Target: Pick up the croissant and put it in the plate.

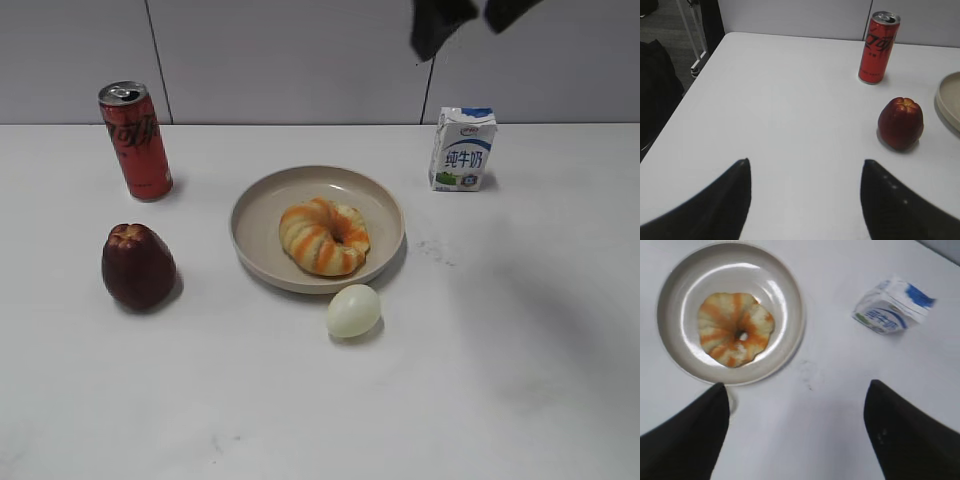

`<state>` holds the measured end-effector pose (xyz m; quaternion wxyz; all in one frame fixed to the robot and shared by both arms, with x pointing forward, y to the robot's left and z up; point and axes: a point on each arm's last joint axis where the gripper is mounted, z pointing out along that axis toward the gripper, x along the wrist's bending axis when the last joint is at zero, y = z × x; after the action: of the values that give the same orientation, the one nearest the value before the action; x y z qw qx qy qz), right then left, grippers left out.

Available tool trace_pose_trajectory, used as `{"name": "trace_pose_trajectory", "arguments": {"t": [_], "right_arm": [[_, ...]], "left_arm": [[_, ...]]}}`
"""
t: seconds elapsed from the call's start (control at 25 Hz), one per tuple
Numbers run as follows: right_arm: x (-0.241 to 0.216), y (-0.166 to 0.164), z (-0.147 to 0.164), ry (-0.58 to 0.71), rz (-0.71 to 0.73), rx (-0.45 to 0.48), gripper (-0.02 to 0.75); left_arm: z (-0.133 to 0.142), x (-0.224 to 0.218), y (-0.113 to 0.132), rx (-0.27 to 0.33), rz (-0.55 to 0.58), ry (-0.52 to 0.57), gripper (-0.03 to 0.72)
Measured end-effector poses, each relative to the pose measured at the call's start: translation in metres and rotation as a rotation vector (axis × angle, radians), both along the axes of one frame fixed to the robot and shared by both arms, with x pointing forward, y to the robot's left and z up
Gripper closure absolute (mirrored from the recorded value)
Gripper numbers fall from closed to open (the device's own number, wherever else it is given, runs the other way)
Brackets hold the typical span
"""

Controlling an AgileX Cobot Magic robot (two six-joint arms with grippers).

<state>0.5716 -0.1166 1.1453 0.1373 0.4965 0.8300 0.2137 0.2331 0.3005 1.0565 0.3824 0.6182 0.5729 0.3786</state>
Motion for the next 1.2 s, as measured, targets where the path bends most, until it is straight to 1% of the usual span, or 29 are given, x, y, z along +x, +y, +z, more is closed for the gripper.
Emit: {"name": "trace_pose_trajectory", "arguments": {"t": [0.12, 0.2, 0.32, 0.44, 0.56, 0.84, 1.0, 1.2], "right_arm": [[-0.034, -0.031, 0.018, -0.023, -0.052, -0.006, 0.108], [-0.06, -0.045, 0.02, -0.014, -0.068, -0.005, 0.113], [-0.102, -0.065, 0.012, -0.002, -0.085, 0.013, 0.122], [-0.14, -0.085, -0.007, -0.011, -0.087, 0.026, 0.13], [-0.177, -0.104, -0.025, -0.056, -0.086, 0.055, 0.141], [-0.244, -0.14, -0.073, -0.113, -0.085, 0.081, 0.144], [-0.267, -0.152, -0.092, -0.148, -0.085, 0.099, 0.144], [-0.277, -0.158, -0.098, -0.181, -0.08, 0.104, 0.144]], "left_arm": [[0.0, 0.0, 0.0, 0.0, 0.0, 0.0, 0.186], [0.0, 0.0, 0.0, 0.0, 0.0, 0.0, 0.186], [0.0, 0.0, 0.0, 0.0, 0.0, 0.0, 0.186], [0.0, 0.0, 0.0, 0.0, 0.0, 0.0, 0.186], [0.0, 0.0, 0.0, 0.0, 0.0, 0.0, 0.186], [0.0, 0.0, 0.0, 0.0, 0.0, 0.0, 0.186], [0.0, 0.0, 0.0, 0.0, 0.0, 0.0, 0.186], [0.0, 0.0, 0.0, 0.0, 0.0, 0.0, 0.186]]}}
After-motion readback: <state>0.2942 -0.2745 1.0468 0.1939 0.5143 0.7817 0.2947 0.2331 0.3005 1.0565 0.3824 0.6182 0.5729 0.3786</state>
